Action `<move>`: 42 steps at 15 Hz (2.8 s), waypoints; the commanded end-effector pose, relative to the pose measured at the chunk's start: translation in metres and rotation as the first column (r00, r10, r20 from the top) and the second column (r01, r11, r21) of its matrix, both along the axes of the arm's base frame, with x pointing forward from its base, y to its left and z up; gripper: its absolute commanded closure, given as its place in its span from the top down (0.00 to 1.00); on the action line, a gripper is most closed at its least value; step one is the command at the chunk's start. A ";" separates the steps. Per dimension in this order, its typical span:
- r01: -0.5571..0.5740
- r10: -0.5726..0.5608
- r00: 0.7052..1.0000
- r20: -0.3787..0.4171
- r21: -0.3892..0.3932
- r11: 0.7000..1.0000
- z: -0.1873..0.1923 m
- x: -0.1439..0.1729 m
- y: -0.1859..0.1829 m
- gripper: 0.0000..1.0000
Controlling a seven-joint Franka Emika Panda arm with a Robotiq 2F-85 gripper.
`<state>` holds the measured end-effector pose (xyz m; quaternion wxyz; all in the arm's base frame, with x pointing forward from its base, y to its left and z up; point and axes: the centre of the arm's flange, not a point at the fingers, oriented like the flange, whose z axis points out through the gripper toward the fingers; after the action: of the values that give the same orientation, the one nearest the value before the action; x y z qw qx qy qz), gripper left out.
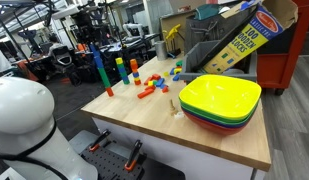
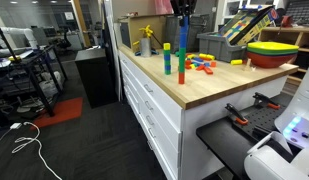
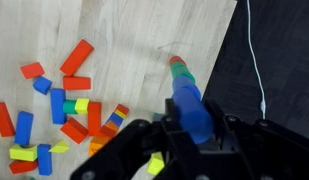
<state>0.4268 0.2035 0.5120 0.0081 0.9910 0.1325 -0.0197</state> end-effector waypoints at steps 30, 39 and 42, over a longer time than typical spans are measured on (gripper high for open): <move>0.063 -0.063 0.998 -0.012 0.016 0.998 0.001 -0.001 0.003 0.08; 0.063 -0.063 0.998 -0.009 0.015 0.998 0.000 -0.002 0.004 0.08; 0.064 -0.064 0.998 -0.007 0.016 0.998 -0.001 -0.002 0.004 0.08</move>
<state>0.4259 0.2055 0.5112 0.0067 0.9932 0.1147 -0.0208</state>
